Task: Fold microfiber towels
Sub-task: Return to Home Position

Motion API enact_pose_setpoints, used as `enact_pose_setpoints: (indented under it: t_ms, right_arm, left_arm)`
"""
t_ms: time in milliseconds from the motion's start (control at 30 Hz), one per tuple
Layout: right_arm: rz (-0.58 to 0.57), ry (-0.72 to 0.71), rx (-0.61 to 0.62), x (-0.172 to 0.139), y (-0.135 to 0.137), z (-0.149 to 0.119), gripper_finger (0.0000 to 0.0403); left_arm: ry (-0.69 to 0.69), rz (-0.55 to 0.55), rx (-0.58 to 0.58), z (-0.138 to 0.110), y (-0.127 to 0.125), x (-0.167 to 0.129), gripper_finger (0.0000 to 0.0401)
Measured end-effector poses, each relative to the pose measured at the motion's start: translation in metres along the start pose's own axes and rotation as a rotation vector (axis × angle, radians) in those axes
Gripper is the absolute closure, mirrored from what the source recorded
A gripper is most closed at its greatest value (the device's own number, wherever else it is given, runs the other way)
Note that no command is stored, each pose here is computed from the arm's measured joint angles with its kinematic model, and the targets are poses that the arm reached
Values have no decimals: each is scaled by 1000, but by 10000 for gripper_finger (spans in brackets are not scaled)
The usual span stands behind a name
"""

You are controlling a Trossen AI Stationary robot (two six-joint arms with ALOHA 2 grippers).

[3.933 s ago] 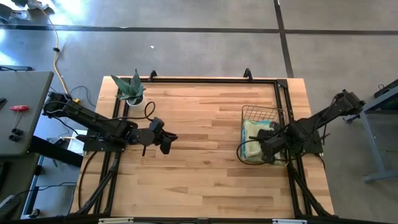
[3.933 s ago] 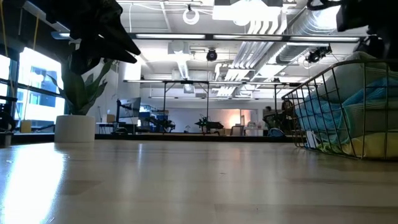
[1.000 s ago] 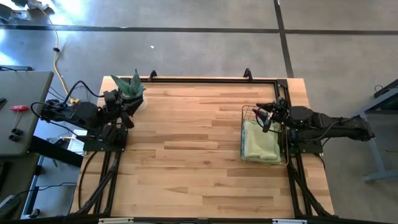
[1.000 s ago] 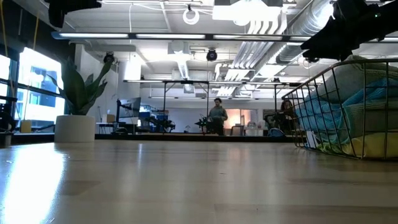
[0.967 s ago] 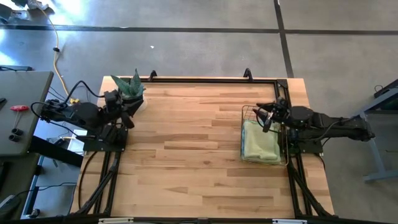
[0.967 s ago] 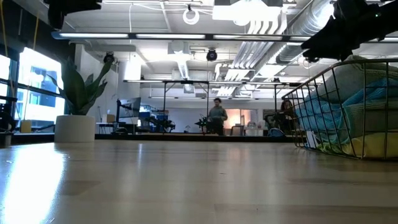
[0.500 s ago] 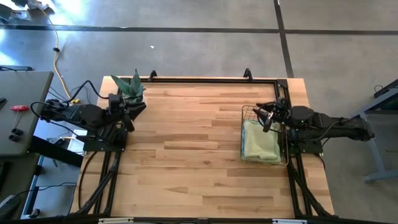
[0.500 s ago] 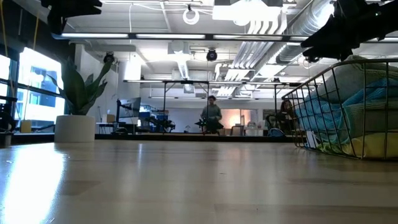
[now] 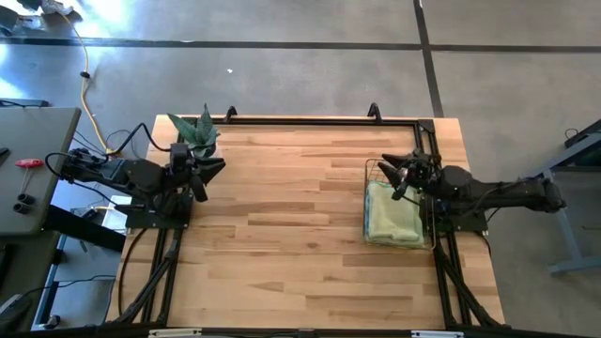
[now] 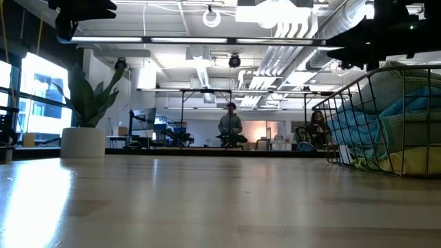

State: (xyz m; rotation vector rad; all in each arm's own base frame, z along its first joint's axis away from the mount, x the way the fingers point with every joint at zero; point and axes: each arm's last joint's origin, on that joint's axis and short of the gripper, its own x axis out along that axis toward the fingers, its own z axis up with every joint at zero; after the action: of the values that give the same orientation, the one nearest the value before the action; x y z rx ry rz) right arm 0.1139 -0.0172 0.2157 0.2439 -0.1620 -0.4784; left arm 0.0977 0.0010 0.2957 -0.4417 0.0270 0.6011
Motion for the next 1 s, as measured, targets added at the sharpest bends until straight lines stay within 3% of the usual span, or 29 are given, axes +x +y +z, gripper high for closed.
enact_pose_setpoints:
  t_ms: [533, 1000]
  right_arm:
    - [-16, 24, 104, -4, -11, -38, 236]
    - [-32, 45, 115, -4, -12, -40, 236]
  left_arm:
    - [34, 27, 54, -5, 2, 2, 327]
    - [-64, -12, -50, -73, 11, 31, 327]
